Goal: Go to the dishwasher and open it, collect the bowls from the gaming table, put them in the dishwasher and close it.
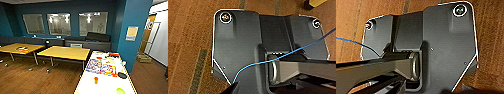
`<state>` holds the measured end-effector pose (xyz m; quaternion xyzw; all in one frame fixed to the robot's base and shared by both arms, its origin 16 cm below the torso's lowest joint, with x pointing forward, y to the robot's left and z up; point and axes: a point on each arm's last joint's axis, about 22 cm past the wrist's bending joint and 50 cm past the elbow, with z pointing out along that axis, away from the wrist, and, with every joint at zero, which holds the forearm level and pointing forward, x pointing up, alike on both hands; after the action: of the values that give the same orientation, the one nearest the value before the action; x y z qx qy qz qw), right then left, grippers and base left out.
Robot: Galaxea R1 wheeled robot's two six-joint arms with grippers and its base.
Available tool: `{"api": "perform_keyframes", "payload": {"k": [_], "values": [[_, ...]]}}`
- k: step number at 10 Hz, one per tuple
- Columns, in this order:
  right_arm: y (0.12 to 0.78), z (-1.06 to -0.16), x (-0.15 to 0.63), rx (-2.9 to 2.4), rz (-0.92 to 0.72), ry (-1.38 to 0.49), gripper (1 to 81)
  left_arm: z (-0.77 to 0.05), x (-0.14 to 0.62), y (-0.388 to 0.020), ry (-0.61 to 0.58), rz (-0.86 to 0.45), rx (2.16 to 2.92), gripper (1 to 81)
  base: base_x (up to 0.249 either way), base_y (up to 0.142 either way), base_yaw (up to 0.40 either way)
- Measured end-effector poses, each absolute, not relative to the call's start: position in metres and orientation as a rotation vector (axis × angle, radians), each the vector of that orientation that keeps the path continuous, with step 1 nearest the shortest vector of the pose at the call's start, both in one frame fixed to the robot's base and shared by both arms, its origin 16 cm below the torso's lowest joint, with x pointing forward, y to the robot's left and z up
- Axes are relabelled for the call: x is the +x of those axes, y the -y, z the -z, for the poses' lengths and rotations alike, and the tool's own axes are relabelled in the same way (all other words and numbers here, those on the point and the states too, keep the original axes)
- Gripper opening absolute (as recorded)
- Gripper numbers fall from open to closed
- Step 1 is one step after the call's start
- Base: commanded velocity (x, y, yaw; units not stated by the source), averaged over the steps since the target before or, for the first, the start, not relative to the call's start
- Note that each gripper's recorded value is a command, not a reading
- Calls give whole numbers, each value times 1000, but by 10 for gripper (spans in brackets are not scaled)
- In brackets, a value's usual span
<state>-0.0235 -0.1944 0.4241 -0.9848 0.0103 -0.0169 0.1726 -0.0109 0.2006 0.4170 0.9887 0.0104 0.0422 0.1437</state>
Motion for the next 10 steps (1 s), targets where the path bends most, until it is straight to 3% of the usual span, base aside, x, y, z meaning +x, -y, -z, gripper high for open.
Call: {"api": "perform_keyframes", "payload": {"k": [3,10], "values": [[194,-424,-29,-2794,39,-30,811,-417,-9,-202,-30,-124,2852,811,0,0,-286],[195,-424,-25,-2794,51,-31,811,-417,-12,-202,-31,-120,2852,811,0,0,0]]}}
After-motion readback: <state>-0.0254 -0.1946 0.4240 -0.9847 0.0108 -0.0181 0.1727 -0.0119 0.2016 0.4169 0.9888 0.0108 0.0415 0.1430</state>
